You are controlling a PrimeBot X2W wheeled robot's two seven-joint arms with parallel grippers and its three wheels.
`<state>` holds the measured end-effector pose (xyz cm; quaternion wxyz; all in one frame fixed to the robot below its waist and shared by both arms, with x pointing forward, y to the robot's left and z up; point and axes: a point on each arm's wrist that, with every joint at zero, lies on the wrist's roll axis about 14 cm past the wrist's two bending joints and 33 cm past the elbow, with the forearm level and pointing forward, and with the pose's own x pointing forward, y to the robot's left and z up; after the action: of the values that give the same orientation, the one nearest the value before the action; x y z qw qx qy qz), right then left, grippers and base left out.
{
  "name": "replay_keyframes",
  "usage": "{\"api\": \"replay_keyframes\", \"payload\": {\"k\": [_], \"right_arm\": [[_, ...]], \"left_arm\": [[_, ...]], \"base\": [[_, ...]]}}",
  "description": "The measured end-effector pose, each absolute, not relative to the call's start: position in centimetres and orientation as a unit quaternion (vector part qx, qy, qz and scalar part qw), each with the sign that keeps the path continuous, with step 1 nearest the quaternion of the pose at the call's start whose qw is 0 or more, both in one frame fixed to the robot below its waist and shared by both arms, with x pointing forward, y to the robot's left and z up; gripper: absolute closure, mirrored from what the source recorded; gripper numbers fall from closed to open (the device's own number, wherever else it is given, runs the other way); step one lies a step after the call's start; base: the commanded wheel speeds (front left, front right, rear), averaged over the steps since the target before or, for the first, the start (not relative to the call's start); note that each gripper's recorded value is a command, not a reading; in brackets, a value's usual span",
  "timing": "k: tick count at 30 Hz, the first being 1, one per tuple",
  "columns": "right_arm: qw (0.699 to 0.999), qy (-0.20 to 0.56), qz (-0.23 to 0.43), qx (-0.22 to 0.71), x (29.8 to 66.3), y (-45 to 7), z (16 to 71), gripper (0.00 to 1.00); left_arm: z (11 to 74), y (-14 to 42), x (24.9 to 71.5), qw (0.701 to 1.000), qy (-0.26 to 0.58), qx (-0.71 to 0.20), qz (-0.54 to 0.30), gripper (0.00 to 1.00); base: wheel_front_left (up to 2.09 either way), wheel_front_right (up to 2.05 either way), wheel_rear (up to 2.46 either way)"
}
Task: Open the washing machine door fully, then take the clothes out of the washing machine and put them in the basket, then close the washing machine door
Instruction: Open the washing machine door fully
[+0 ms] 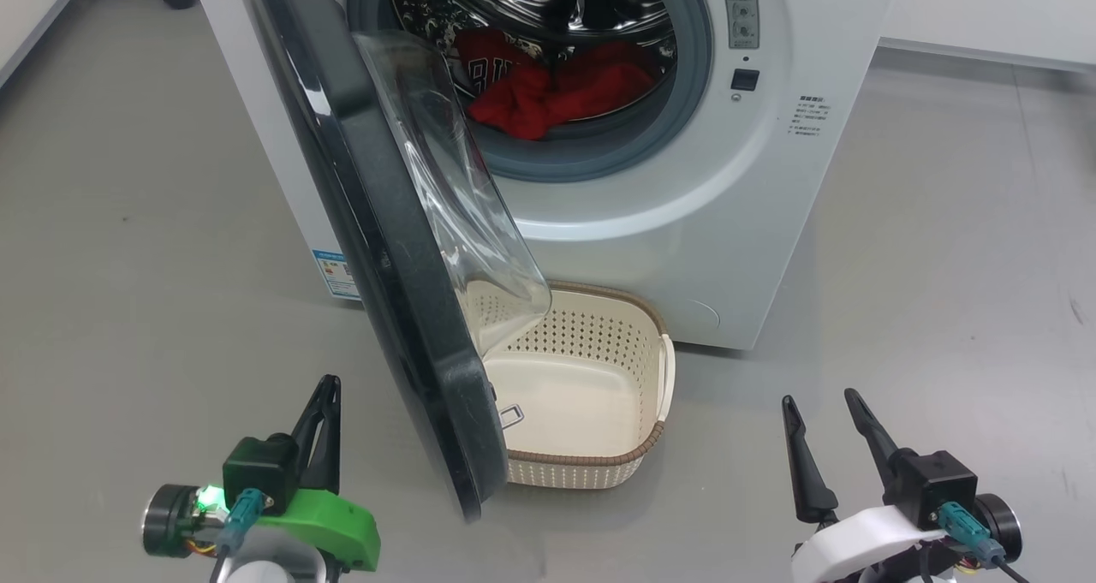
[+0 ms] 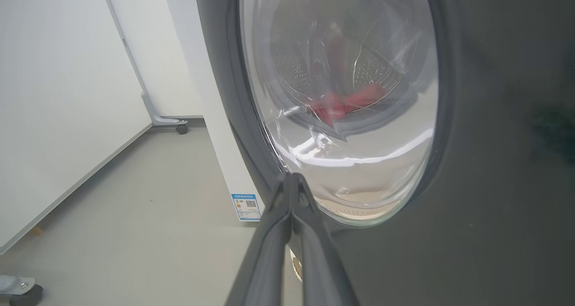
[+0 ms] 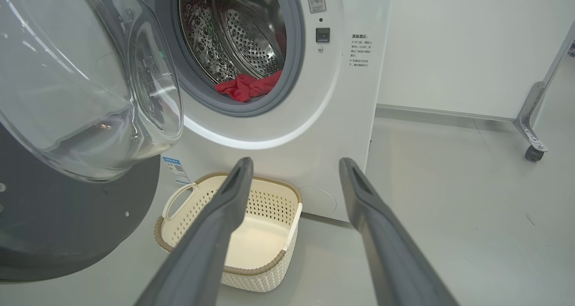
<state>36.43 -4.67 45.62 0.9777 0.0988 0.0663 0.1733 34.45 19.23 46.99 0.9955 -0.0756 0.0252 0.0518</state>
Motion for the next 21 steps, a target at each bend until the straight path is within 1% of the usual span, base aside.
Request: {"api": "replay_keyframes", "payload": {"k": [6,10,15,21], "right_arm": [[0.979,0.065,0.169,0.096,36.7,-4.9,45.6,0.0],[0.979,0.065,0.167,0.095,36.8,-5.1,45.5,0.0],[0.98,0.064,0.163,0.091,36.8,-5.4,45.5,0.0],[0.981,0.064,0.16,0.089,36.7,-5.6,45.5,0.0]], "left_arm": [[48.1,20.4,34.7,0.994,0.007,-0.075,0.073,1.0],[49.9,21.6,35.0,0.994,-0.021,-0.066,0.087,1.0],[56.0,23.1,36.2,0.989,-0.11,-0.029,0.094,1.0],[64.1,22.1,36.3,0.97,-0.232,-0.006,0.074,1.0]], "base": [[0.0,0.0,0.0],[0.0,0.0,0.0],[0.0,0.0,0.0],[0.0,0.0,0.0]]}}
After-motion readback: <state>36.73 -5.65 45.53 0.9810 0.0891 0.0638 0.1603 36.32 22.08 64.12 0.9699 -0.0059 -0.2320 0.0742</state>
